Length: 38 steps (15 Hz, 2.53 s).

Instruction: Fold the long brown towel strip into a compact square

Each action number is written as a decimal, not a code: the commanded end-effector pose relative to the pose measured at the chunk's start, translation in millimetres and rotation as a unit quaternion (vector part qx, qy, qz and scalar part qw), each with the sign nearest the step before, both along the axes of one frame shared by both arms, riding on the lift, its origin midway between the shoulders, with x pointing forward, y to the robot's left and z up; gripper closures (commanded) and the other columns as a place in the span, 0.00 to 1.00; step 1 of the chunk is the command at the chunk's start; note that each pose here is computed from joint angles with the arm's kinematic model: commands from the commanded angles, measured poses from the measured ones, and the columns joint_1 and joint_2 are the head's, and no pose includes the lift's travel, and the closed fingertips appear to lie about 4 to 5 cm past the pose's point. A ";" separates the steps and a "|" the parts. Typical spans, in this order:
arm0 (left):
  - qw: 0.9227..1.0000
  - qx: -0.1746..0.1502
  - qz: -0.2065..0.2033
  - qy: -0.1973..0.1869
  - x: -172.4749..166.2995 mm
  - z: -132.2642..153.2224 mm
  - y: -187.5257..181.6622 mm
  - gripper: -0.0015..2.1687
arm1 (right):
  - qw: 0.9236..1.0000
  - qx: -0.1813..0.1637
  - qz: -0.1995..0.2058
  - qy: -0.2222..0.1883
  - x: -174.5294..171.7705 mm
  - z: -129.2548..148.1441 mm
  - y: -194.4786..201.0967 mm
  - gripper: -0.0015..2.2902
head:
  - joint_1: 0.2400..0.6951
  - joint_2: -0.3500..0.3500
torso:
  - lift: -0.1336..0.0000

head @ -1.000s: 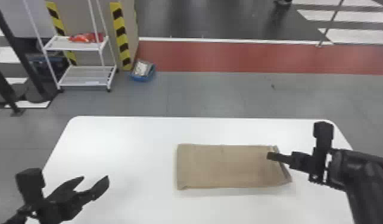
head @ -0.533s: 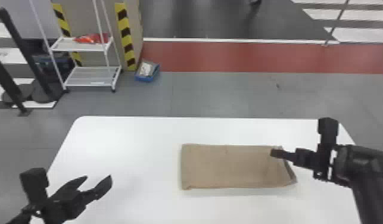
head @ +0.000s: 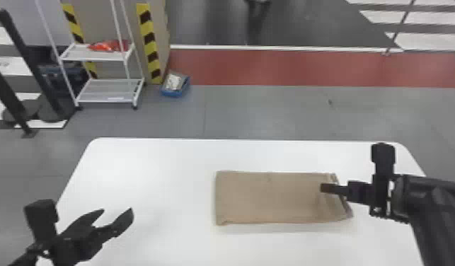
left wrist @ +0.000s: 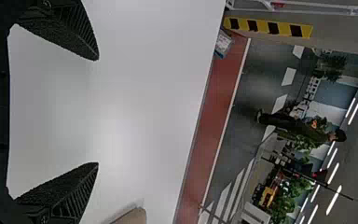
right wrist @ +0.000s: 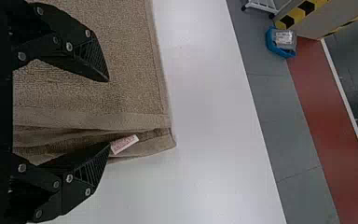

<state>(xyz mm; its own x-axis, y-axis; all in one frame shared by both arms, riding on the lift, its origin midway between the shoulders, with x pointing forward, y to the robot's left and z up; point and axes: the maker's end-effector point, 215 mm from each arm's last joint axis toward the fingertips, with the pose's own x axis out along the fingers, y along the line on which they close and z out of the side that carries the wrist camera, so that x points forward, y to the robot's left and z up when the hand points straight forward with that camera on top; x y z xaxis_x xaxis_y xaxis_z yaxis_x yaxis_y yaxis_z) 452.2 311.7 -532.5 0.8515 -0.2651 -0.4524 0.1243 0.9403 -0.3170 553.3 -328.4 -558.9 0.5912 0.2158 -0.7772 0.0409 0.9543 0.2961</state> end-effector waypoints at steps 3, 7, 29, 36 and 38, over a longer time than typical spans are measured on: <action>1.000 -0.004 0.002 0.000 -1.1 -0.8 -0.2 0.04 | 1.000 -0.005 0.001 -0.004 2.1 -2.7 -1.7 0.26 | 1.00 0.48 | 1.00; 1.000 -0.004 0.003 0.000 -1.6 -1.3 1.2 0.04 | 1.000 -0.005 -0.004 -0.015 3.6 -1.7 -7.1 0.34 | 1.00 0.47 | 1.00; 1.000 -0.005 0.008 0.000 -1.4 -1.6 7.2 0.04 | 0.998 0.033 -0.021 -0.039 -1.2 6.0 -8.0 0.51 | 1.00 0.46 | 1.00; 1.000 -0.005 0.004 -0.002 0.3 1.3 3.8 0.04 | 0.996 0.052 -0.065 -0.044 -22.4 25.0 -58.2 0.51 | 1.00 0.42 | 1.00; 1.000 -0.005 0.000 -0.002 -1.1 1.3 0.8 0.04 | 0.997 0.035 -0.063 -0.037 -13.9 7.1 -59.9 0.49 | 1.00 0.39 | 1.00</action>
<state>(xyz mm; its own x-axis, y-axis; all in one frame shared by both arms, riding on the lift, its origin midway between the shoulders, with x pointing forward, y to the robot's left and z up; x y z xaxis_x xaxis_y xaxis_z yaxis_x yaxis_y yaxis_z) 452.3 316.8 -530.9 0.8541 -0.2642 -0.4480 0.1219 0.9390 -0.3215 534.4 -388.0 -540.8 0.6803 0.1975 -0.7058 0.1362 0.9122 0.3865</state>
